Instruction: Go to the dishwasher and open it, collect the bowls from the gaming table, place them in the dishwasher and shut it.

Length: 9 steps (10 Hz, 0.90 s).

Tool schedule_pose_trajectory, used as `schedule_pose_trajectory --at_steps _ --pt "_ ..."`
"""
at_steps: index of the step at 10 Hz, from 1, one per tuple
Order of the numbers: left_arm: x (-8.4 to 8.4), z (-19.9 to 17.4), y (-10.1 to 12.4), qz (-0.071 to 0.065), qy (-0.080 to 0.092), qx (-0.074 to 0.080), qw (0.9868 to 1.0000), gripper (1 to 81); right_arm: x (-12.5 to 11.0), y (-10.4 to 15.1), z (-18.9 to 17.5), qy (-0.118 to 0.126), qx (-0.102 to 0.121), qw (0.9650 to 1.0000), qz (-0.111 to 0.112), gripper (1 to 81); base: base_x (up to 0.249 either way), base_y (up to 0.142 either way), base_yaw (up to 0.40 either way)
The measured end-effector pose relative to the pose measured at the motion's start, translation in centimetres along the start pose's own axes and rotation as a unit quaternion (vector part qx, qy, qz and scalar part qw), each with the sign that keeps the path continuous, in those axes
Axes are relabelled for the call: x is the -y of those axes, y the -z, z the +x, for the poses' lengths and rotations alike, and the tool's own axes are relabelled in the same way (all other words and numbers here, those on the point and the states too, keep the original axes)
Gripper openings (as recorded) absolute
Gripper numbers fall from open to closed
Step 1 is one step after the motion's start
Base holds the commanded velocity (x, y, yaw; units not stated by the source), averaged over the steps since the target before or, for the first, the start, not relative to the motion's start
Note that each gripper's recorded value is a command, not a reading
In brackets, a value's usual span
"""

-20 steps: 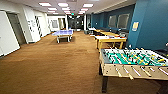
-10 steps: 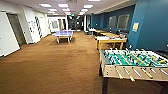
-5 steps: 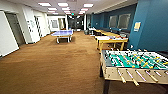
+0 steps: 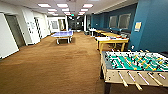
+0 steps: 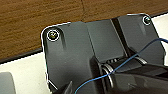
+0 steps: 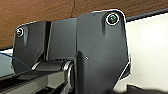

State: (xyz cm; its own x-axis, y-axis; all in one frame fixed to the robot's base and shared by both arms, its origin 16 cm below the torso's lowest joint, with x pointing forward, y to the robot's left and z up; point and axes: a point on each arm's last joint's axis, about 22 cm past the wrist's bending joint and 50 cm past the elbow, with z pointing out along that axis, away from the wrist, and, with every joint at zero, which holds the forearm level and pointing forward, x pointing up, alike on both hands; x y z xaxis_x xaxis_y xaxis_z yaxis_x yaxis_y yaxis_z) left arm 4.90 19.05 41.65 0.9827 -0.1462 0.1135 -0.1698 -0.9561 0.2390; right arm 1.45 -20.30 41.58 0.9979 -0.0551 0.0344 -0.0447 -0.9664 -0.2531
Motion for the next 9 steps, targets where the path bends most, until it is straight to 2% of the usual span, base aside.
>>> schedule_pose_trajectory --at_steps 2,3,4,5,6,8,9 --pt "0.4 0.7 0.0 0.002 -0.001 -0.005 1.0000 81.1 0.1 0.0 0.5 0.000 -0.003 1.0000 0.000 81.1 0.132 0.000 0.000" --pt "1.1 0.7 0.2 0.007 -0.001 -0.006 1.0000 81.1 1.0 -0.2 0.7 0.001 -0.005 1.0000 0.006 81.1 0.133 0.000 0.000" --pt "1.7 -0.1 0.4 0.011 -0.001 -0.001 0.9999 81.1 2.1 -0.4 0.1 0.001 -0.002 0.9999 0.014 81.1 0.131 0.000 0.000" --pt "1.8 -0.8 0.4 0.012 0.000 0.004 0.9999 81.1 2.0 -0.4 -0.6 0.000 0.003 0.9999 0.014 81.1 0.132 0.000 0.000" --pt "1.5 -0.5 0.3 0.010 0.000 0.002 0.9999 81.1 1.5 -0.3 -0.6 0.000 0.004 0.9999 0.010 81.1 0.132 0.068 0.000" --pt "-0.2 0.9 0.0 -0.001 -0.001 -0.008 1.0000 81.1 0.1 0.0 0.7 0.001 -0.006 1.0000 0.001 81.1 0.110 0.077 0.000" --pt "0.0 0.6 0.0 0.000 -0.001 -0.005 1.0000 81.1 0.2 0.0 0.6 0.001 -0.005 1.0000 0.001 81.1 0.102 0.079 0.000"
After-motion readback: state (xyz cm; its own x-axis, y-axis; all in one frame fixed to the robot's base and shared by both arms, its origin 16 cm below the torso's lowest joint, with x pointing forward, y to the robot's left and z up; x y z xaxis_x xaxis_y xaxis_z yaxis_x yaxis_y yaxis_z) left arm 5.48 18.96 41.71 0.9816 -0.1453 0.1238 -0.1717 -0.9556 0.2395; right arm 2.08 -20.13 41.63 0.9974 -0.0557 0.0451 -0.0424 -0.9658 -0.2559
